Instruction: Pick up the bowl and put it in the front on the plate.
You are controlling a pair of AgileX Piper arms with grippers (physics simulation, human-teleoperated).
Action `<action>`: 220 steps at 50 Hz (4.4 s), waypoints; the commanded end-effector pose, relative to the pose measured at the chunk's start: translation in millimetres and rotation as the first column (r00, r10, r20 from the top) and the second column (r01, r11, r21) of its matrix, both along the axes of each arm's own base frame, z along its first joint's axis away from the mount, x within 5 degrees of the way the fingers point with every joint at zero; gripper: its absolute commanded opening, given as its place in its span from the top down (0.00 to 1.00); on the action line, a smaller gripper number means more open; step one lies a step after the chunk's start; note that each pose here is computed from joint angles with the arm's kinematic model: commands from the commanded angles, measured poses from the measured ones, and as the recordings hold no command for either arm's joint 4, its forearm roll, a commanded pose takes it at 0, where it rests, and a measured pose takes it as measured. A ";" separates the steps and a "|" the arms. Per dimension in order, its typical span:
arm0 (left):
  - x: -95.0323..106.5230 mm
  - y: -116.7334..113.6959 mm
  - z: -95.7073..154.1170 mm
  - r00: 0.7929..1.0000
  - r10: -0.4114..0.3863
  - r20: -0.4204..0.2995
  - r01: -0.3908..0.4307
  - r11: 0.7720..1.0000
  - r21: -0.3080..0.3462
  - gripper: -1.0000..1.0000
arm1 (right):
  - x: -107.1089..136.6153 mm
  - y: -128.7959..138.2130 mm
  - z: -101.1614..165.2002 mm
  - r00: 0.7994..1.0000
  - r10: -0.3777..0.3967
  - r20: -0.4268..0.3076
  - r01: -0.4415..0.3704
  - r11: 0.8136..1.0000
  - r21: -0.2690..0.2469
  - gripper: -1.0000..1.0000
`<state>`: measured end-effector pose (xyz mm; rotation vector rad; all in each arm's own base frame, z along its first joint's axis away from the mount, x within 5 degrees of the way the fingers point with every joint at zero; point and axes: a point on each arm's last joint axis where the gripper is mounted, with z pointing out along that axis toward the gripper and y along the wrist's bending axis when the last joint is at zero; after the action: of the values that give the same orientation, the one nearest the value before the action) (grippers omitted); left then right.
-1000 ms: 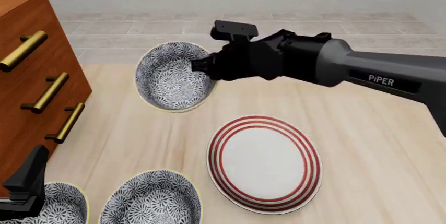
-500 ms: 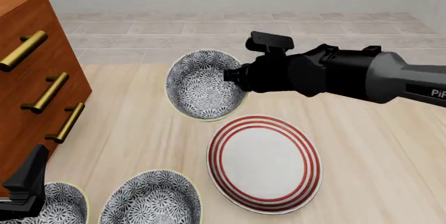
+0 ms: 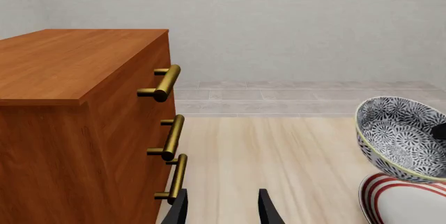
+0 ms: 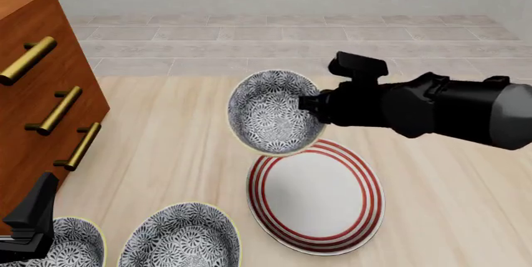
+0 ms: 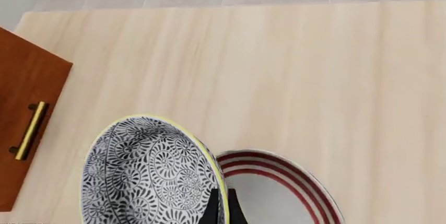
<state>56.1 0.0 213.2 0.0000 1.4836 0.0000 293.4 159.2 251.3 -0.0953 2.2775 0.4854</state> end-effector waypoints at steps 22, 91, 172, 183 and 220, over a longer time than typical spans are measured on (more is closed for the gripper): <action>0.0 0.0 0.0 1.000 0.000 0.000 0.000 1.000 0.000 0.00 | -32.4 -33.9 -3.3 0.996 -0.069 -0.055 0.069 0.998 0.002 1.00; 0.0 0.0 0.0 1.000 0.000 0.000 0.000 1.000 0.000 0.00 | -75.7 -45.8 -58.7 0.981 -0.058 -0.187 0.048 0.997 -0.058 1.00; 0.0 0.0 0.0 1.000 0.000 0.000 0.000 1.000 0.000 0.00 | -57.4 -58.4 -29.2 0.989 -0.059 -0.137 0.043 0.992 -0.116 0.00; 0.0 0.0 0.0 1.000 0.000 0.000 0.000 1.000 0.000 0.00 | -57.5 -62.2 -11.2 0.992 -0.052 -0.112 0.038 0.991 -0.127 0.00; 0.0 0.0 0.0 1.000 0.000 0.000 0.000 1.000 0.000 0.00 | -73.5 -80.6 26.7 0.997 -0.066 0.031 0.069 0.993 -0.100 0.00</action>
<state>56.1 0.0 213.2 0.0000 1.4836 0.0000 224.9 83.0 272.8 -0.0838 2.3106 0.3269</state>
